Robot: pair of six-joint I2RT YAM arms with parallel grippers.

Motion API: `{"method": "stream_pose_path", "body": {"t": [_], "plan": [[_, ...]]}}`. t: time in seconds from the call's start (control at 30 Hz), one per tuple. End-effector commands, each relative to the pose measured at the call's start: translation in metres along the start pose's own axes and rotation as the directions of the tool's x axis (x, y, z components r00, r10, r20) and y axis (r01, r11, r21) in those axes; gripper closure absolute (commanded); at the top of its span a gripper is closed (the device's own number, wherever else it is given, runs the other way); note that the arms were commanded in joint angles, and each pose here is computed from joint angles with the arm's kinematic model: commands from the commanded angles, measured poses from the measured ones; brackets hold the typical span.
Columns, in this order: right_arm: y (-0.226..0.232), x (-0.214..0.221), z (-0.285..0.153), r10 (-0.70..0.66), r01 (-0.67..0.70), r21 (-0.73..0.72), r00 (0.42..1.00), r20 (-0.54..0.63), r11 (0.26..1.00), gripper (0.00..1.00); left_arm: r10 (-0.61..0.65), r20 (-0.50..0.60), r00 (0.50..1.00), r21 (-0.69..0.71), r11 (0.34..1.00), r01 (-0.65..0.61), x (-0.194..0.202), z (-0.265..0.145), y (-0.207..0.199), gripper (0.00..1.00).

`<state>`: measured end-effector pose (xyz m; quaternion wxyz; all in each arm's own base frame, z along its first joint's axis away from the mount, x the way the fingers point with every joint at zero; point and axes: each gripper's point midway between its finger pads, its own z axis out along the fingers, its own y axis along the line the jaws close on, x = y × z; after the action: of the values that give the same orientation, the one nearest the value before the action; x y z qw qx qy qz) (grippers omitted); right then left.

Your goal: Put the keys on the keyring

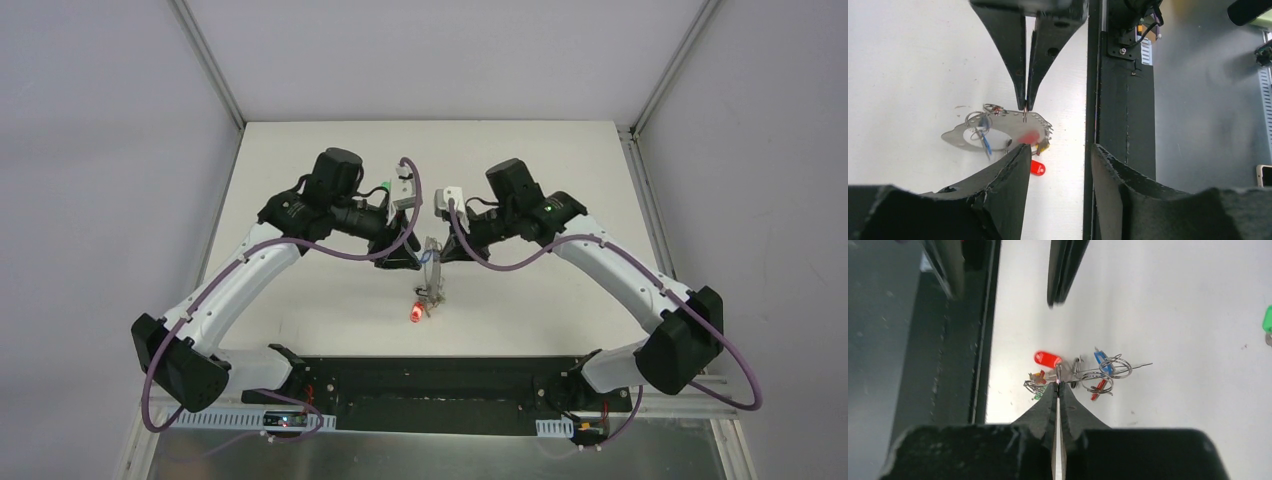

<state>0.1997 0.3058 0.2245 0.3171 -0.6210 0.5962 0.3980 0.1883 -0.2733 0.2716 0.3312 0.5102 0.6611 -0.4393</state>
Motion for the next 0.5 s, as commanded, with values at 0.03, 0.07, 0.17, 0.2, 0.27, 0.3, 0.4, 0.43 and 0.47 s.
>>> {"method": "stream_pose_path", "body": {"t": [0.03,0.07,0.17,0.2,0.27,0.3,0.4,0.43,0.47], "plan": [[-0.004,0.018,-0.02,-0.246,0.253,0.074,0.964,-0.102,0.965,1.0,0.052,-0.018,0.998,0.016,0.999,-0.052,-0.003,-0.009,-0.002,0.5],[-0.005,0.021,-0.021,-0.259,0.269,0.081,0.959,-0.112,0.96,1.0,0.05,-0.023,0.998,0.009,0.999,-0.05,-0.001,-0.009,0.0,0.49],[-0.005,0.031,-0.022,-0.285,0.299,0.099,0.949,-0.137,0.949,1.0,0.048,-0.034,0.998,-0.032,0.998,-0.049,0.005,-0.005,0.012,0.49],[-0.006,0.034,-0.022,-0.294,0.31,0.107,0.945,-0.141,0.945,1.0,0.044,-0.038,0.998,-0.047,0.998,-0.046,0.007,-0.003,0.017,0.49],[-0.006,0.041,-0.022,-0.306,0.325,0.12,0.94,-0.153,0.938,1.0,0.033,-0.041,0.999,-0.079,0.996,-0.036,0.01,0.0,0.026,0.5],[-0.005,0.046,-0.022,-0.309,0.33,0.123,0.937,-0.162,0.936,1.0,0.029,-0.04,0.999,-0.097,0.995,-0.033,0.01,0.001,0.031,0.5],[-0.004,0.055,-0.022,-0.321,0.345,0.134,0.931,-0.173,0.929,1.0,0.003,-0.044,0.999,-0.153,0.988,-0.01,0.012,0.003,0.044,0.52],[-0.005,0.058,-0.022,-0.325,0.351,0.14,0.929,-0.178,0.926,1.0,-0.003,-0.045,0.999,-0.169,0.986,-0.004,0.013,0.004,0.048,0.52],[-0.005,0.06,-0.022,-0.33,0.357,0.143,0.926,-0.183,0.923,1.0,-0.012,-0.045,0.999,-0.184,0.983,0.003,0.014,0.005,0.052,0.52]]}}
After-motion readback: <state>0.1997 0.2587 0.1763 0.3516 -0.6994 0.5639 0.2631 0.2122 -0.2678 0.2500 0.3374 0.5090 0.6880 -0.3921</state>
